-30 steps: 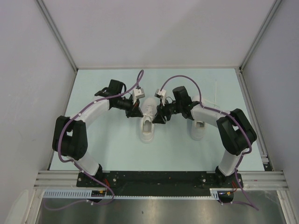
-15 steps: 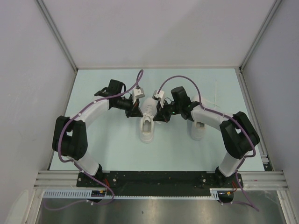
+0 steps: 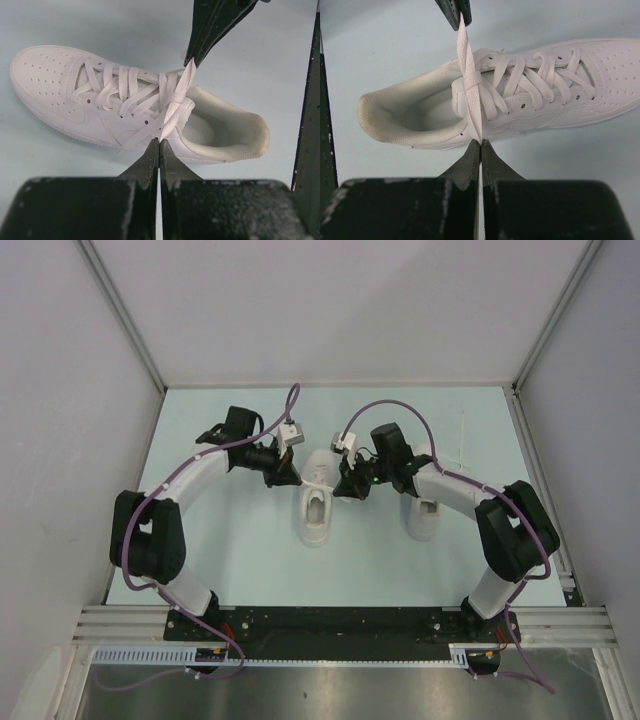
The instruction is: Tie the shoes
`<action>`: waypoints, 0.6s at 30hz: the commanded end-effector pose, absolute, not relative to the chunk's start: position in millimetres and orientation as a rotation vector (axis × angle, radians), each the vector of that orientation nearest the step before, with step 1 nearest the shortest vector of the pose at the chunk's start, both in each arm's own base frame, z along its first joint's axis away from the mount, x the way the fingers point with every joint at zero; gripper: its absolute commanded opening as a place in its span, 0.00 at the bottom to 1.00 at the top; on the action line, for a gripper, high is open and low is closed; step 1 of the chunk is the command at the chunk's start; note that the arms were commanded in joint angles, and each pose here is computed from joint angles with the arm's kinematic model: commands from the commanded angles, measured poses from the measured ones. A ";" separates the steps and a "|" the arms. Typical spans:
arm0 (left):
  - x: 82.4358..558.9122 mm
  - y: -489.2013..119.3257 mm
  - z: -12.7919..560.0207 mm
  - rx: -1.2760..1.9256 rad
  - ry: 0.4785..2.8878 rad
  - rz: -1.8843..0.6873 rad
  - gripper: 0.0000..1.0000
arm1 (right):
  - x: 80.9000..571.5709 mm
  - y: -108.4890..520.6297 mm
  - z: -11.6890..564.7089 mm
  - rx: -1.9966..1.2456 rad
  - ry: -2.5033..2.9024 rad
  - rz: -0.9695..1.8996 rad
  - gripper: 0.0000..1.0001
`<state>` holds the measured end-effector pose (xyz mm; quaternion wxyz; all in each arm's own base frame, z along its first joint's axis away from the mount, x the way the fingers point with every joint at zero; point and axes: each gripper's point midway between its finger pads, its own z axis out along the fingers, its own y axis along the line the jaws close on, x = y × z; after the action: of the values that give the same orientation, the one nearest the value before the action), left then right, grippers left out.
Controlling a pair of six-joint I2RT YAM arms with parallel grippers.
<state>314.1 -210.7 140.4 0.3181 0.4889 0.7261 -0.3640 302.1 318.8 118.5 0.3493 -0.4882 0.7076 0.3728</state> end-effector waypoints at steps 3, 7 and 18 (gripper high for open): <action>335.8 -201.7 158.5 1.271 1.866 -0.851 0.00 | 310.6 306.6 131.3 -1.259 1.829 0.922 0.00; 341.3 -194.2 152.9 1.257 1.891 -0.823 0.00 | 310.9 302.9 127.4 -1.262 1.845 0.924 0.00; 351.6 -178.1 136.7 1.232 1.955 -0.755 0.00 | 310.2 299.7 116.9 -1.288 1.862 0.915 0.00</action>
<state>321.9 -201.7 132.8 0.3165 0.4806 0.7402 -0.3478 305.0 315.0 119.9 0.3543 -0.4993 0.6980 0.3714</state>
